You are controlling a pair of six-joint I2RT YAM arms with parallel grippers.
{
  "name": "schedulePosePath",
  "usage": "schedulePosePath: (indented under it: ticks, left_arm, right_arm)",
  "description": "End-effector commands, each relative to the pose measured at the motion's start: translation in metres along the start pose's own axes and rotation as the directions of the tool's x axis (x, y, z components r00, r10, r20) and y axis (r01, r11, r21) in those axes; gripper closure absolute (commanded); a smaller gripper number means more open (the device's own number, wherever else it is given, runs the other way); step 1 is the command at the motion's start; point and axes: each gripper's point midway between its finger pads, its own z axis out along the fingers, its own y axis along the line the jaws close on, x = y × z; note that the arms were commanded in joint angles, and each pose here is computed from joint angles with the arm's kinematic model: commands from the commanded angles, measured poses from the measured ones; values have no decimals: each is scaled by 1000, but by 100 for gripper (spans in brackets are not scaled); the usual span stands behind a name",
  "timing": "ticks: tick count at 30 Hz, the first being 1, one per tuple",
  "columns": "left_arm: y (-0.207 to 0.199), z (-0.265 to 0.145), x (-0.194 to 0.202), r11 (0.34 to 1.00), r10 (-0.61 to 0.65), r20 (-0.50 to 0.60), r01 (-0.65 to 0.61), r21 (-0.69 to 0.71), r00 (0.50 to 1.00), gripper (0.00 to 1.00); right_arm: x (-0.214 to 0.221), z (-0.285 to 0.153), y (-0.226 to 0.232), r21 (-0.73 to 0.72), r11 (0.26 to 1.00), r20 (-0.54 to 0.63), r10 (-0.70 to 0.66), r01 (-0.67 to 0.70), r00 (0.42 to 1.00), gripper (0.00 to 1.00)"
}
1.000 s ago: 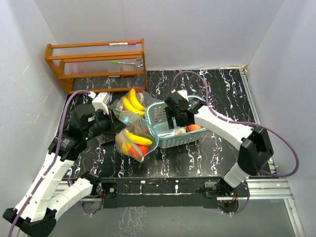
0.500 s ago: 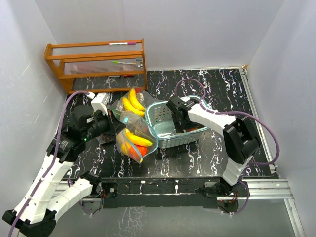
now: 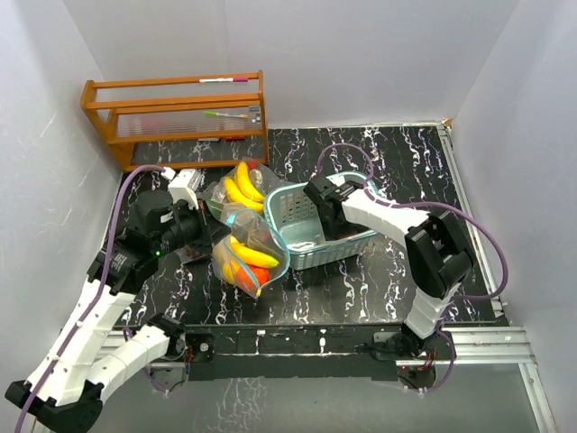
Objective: Place the food in the zip-top bag and seal the zipper
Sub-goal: Pick up the fake fruit from the bin, then place the fake fruit in the zipper food storage bag.
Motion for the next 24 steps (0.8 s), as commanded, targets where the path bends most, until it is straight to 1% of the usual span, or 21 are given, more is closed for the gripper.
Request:
schedulePosePath:
  ticks: [1, 4, 7, 10, 12, 14, 16, 18, 20, 22, 24]
  left_arm:
    - [-4, -3, -7, 1000, 8, 23, -9, 8, 1000, 100]
    - [-2, -2, -7, 1000, 9, 16, -9, -3, 1000, 100]
    - [1, 0, -7, 1000, 13, 12, -12, -16, 1000, 100]
    - [3, 2, -7, 1000, 12, 6, -12, -26, 1000, 100]
    - [4, 5, -6, 1000, 11, 0, -11, -28, 1000, 100]
    - [5, 7, -6, 1000, 9, -2, -9, -29, 1000, 100]
    - [5, 10, -5, 1000, 6, -10, -6, -30, 1000, 100]
    - [5, 13, -6, 1000, 3, -13, -3, -28, 1000, 100]
    - [4, 16, -6, 1000, 2, -17, -2, -24, 1000, 100]
    - [4, 19, -7, 1000, 1, -16, -1, -20, 1000, 100]
    - [4, 21, -8, 1000, -2, -20, 2, -19, 1000, 100]
  right_arm:
    - [-37, -38, 6, -129, 990, 148, 83, -64, 985, 65]
    - [-52, -69, 12, -251, 966, 216, 121, -64, 969, 67]
    - [-66, -107, 15, -379, 924, 297, 169, -47, 940, 68]
    - [-73, -147, 18, -498, 867, 377, 210, 7, 902, 68]
    - [-75, -177, 21, -579, 811, 432, 225, 77, 873, 68]
    - [-73, -212, 29, -666, 722, 492, 238, 186, 837, 68]
    - [-67, -248, 38, -732, 608, 546, 255, 307, 798, 68]
    - [-57, -282, 46, -769, 480, 588, 275, 421, 761, 68]
    - [-46, -306, 54, -779, 372, 614, 290, 504, 735, 68]
    - [-38, -324, 63, -772, 300, 634, 302, 560, 712, 68]
    - [-31, -335, 72, -763, 253, 646, 304, 594, 700, 68]
